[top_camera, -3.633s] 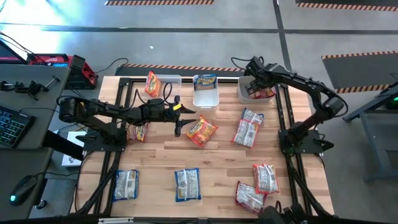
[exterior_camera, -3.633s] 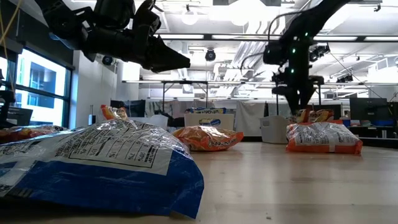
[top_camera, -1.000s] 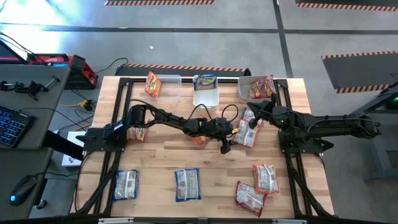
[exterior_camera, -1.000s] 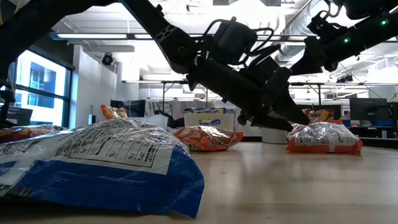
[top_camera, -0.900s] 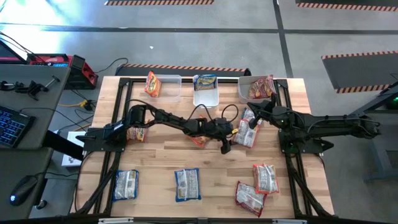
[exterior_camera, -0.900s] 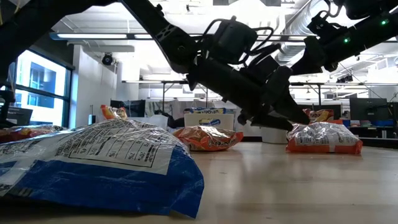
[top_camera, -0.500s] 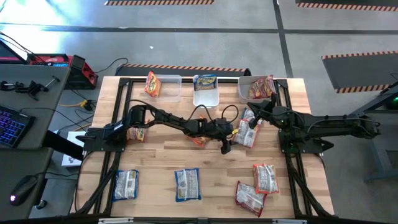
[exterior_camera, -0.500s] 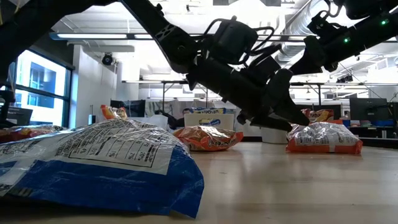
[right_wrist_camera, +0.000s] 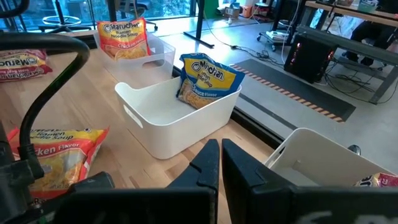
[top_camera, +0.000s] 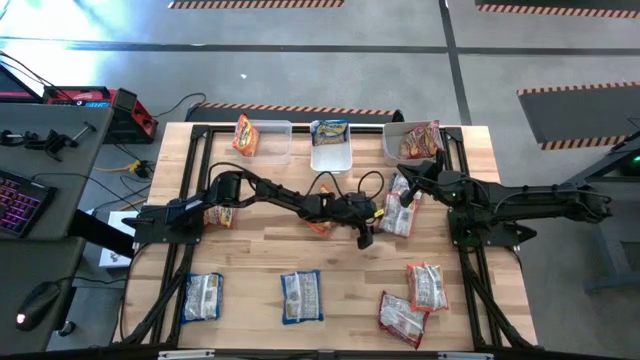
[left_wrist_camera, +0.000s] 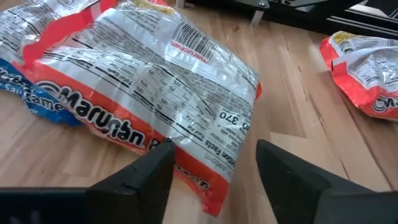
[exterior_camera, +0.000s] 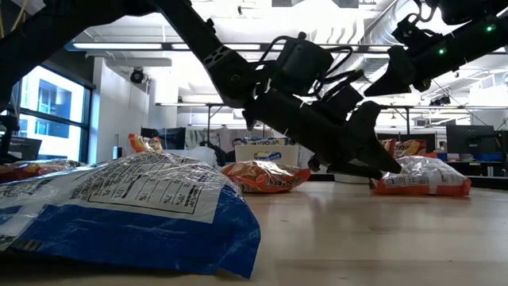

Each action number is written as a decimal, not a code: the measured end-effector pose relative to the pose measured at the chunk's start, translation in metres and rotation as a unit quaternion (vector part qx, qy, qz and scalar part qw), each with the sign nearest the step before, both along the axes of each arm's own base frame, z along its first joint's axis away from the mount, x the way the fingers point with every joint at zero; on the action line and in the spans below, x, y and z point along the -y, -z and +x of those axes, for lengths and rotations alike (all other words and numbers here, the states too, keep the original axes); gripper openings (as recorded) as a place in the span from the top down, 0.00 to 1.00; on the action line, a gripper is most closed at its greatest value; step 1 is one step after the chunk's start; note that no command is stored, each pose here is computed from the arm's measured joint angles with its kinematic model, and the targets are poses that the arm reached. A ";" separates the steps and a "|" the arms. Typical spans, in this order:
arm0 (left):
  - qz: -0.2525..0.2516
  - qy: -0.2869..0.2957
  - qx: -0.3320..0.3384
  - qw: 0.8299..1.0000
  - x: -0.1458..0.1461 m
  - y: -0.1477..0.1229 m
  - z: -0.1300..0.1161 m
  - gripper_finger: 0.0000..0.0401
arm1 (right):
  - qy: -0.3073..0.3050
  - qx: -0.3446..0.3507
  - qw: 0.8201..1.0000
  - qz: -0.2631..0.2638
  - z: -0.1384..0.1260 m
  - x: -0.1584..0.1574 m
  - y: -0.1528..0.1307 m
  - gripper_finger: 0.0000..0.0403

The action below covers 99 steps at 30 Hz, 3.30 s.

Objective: Sort Maruchan noodles
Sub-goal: Put the top blue noodle pack into the white bin

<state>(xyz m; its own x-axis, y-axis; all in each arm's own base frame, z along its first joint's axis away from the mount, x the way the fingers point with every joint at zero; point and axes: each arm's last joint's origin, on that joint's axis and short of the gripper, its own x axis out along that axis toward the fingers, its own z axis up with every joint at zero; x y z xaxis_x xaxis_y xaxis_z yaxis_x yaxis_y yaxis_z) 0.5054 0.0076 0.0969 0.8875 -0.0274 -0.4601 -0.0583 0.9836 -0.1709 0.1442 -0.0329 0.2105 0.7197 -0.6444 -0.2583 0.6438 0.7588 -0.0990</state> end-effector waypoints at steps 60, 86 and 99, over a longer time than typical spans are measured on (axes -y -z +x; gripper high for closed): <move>-0.014 0.050 0.134 0.990 -0.073 -0.058 -0.153 1.00 | 0.366 0.043 0.819 0.439 0.000 0.011 0.085 0.53; 0.205 0.067 0.077 0.973 0.001 -0.055 -0.138 0.69 | 0.139 0.091 0.890 0.424 0.038 0.014 0.067 1.00; 0.214 0.069 -0.005 0.974 0.015 -0.032 -0.074 0.46 | 0.118 0.090 0.896 0.418 0.040 0.014 0.065 1.00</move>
